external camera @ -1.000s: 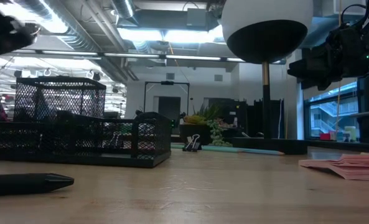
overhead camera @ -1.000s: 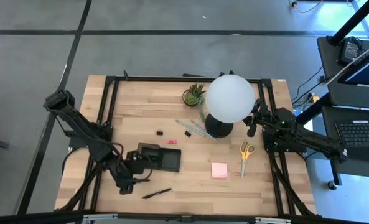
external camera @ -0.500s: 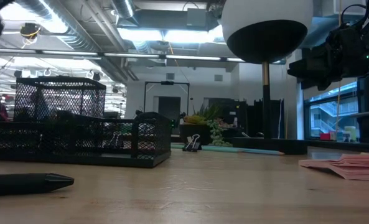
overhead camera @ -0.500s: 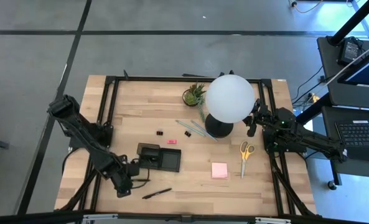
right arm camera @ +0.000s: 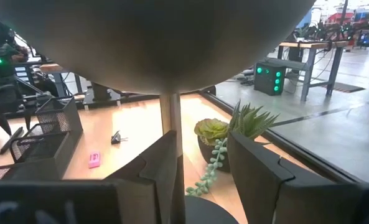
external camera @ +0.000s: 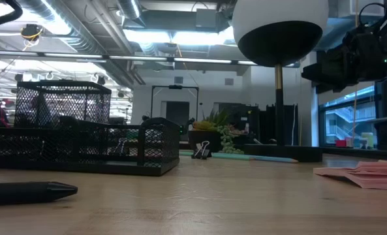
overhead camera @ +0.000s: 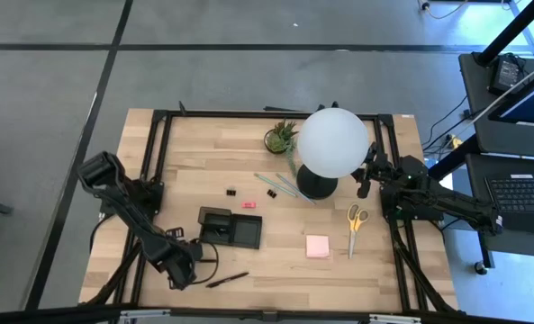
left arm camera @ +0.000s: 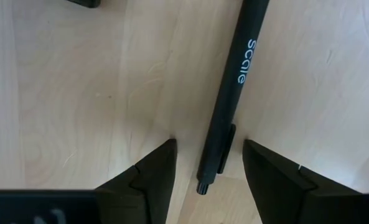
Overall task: Pick and place office supplies into organizer
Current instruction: Put the top black pen into the desk organizer
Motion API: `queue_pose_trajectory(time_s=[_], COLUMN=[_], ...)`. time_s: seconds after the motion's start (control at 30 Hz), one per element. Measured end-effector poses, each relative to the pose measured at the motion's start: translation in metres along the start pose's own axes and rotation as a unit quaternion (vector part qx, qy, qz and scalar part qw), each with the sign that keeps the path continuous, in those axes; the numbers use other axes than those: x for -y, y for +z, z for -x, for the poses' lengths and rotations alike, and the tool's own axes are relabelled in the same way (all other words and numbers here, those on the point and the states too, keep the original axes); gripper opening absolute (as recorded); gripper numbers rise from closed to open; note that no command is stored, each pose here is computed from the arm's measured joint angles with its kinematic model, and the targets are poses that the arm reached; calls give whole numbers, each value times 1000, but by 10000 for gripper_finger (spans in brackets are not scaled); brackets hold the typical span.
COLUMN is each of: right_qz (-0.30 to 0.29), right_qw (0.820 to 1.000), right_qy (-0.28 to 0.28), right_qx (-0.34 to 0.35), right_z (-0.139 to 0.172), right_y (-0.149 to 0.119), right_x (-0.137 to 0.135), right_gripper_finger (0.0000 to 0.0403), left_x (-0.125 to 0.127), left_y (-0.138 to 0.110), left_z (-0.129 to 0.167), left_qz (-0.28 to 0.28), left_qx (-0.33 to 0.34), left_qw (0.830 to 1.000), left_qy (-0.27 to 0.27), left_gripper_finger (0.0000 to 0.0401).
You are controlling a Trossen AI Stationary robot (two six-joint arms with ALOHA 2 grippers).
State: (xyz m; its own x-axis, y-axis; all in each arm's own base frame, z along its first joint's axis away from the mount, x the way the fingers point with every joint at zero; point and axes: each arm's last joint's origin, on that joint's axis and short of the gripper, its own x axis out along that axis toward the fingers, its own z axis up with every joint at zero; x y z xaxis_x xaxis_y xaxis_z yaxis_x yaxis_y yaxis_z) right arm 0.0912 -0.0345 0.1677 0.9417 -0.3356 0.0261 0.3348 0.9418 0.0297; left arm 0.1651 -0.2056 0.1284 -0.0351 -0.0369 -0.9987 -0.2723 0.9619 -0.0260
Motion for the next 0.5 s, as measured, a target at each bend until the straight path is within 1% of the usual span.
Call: queue_pose_trajectory(time_s=[0.1, 0.27, 0.5], right_qz=[6, 7, 7], right_qw=[1000, 1000, 1000], right_qy=[0, 0, 0], right_qx=[0, 0, 0], right_z=[0, 0, 0], right_y=[0, 0, 0], right_x=[0, 0, 0], right_gripper_finger=[145, 145, 145], left_x=[-1, -1, -1], left_y=[0, 0, 0], left_z=[1, 1, 1], left_qz=[-2, -6, -8], left_qx=[-5, -6, 14], left_qw=[1000, 1000, 1000], left_qy=[11, 12, 15], left_gripper_finger=[163, 137, 123])
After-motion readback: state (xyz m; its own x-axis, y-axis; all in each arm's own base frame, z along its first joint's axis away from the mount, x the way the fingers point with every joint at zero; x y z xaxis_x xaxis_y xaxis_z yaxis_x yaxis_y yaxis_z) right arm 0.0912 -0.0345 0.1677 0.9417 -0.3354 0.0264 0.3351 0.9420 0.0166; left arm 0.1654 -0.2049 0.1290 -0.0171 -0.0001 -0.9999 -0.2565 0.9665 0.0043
